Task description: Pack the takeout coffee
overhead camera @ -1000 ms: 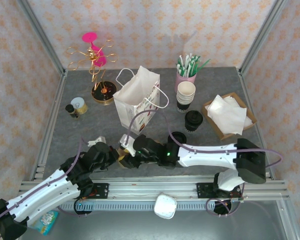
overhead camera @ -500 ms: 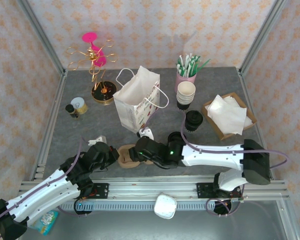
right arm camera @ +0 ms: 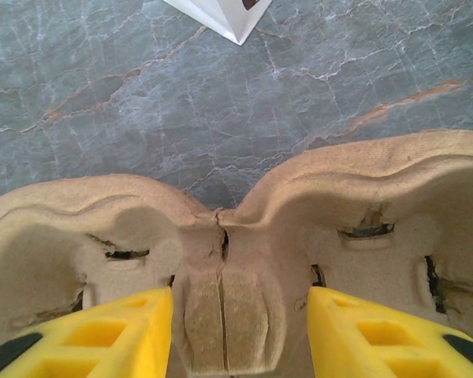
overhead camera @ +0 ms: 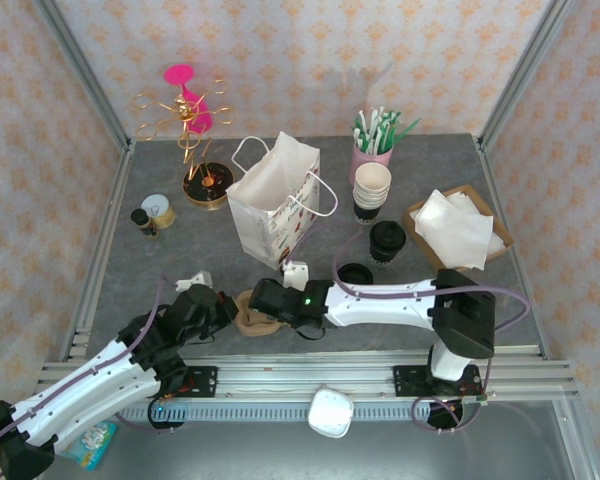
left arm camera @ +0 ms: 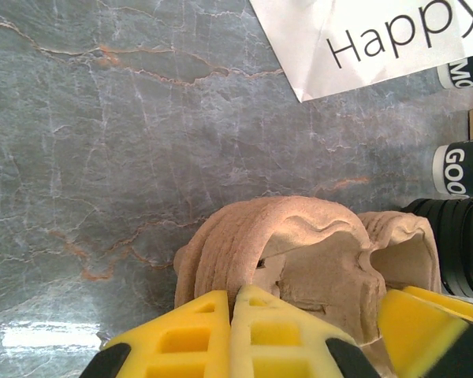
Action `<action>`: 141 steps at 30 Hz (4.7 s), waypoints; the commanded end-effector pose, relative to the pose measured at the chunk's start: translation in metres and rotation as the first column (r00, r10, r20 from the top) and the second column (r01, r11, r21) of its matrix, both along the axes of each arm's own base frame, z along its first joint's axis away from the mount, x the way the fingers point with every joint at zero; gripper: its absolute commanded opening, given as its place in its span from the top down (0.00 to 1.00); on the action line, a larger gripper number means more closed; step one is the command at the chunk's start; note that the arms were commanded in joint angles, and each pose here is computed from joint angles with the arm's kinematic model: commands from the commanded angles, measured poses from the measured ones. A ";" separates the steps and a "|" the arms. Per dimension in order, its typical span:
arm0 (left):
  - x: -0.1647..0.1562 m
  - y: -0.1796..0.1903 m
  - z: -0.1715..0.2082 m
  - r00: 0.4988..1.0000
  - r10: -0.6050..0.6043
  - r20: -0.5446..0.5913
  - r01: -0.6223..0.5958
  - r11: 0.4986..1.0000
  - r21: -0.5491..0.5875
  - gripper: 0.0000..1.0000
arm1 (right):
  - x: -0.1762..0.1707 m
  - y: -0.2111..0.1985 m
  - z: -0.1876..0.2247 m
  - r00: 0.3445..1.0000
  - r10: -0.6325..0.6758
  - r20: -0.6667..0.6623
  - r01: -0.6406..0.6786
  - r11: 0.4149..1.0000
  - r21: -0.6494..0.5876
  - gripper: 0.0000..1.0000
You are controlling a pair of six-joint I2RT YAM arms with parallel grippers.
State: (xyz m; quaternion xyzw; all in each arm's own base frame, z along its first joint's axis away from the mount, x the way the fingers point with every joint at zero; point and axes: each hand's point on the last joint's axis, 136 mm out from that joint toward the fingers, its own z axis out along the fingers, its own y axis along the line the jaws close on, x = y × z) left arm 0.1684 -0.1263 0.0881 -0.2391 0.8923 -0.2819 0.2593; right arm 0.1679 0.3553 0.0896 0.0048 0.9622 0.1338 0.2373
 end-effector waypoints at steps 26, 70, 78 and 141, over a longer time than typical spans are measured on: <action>0.003 0.010 0.001 0.999 0.031 0.010 -0.032 0.998 0.047 1.00 | 0.015 0.002 0.014 0.998 -0.028 0.048 0.029 0.999 -0.024 0.70; 0.030 -0.077 0.029 0.975 -0.220 -0.032 0.222 0.953 0.208 0.59 | -0.017 -0.078 0.019 0.979 0.122 -0.162 -0.046 0.911 0.410 0.36; 0.033 -0.086 0.013 0.972 -0.231 -0.047 0.236 0.951 0.201 0.57 | -0.020 -0.077 0.007 0.974 0.122 -0.191 -0.037 0.916 0.399 0.36; 0.005 -0.072 -0.035 0.971 -0.204 -0.129 0.220 0.968 0.125 0.62 | -0.014 -0.033 0.073 0.953 0.192 -0.232 0.080 0.581 0.810 0.51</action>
